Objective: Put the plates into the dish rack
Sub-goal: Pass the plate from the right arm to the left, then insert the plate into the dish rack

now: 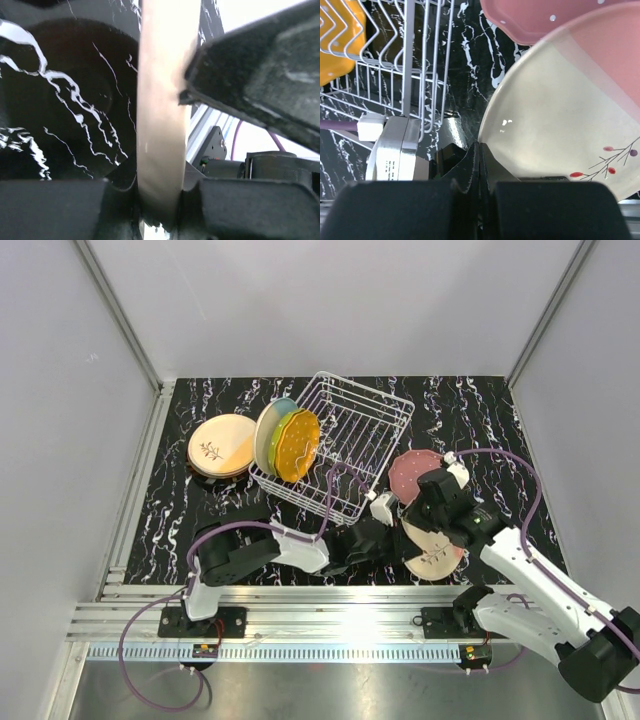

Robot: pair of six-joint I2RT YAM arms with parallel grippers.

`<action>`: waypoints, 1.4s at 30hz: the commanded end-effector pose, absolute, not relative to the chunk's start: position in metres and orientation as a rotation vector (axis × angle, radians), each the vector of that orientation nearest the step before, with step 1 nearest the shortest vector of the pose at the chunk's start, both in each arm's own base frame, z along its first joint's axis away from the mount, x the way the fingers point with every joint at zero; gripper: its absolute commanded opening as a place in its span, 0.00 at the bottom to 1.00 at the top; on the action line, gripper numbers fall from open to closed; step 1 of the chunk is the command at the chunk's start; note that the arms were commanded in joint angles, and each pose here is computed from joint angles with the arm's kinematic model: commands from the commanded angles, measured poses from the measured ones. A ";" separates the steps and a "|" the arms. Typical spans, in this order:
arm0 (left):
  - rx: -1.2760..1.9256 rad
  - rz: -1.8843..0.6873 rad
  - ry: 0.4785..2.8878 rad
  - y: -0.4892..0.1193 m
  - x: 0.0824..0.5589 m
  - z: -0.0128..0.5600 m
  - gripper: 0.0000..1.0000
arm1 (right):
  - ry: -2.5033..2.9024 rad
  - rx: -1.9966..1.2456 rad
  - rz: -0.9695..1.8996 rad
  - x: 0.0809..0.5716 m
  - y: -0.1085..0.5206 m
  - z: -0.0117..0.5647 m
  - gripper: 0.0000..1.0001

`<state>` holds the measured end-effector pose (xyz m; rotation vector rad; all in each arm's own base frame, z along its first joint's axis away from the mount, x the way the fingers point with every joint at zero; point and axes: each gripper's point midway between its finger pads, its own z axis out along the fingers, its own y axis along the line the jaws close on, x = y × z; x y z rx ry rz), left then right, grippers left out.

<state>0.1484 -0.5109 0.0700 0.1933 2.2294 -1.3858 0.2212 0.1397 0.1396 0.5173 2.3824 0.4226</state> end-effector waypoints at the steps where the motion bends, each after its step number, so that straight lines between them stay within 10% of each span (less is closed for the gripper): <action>1: 0.181 -1.436 2.031 -0.513 0.166 0.125 0.00 | 2.318 0.551 0.468 0.228 0.144 0.160 0.00; 6: 0.261 -1.359 2.058 -0.502 0.163 0.122 0.00 | 2.288 0.568 0.434 0.231 0.136 0.165 0.03; 10: 0.329 -1.295 2.064 -0.485 0.155 0.129 0.00 | 2.214 0.582 0.347 0.234 0.117 0.190 0.53; 17: 0.484 -1.080 2.080 -0.453 0.148 0.134 0.00 | 1.996 0.676 0.275 0.235 0.077 0.255 0.75; 34: 0.512 -0.524 1.553 -0.275 0.222 0.416 0.00 | 1.801 0.748 0.136 0.205 0.015 0.263 0.73; 42: 0.410 -0.288 1.539 -0.204 0.283 0.423 0.00 | 1.857 0.656 0.164 0.223 0.038 0.232 0.74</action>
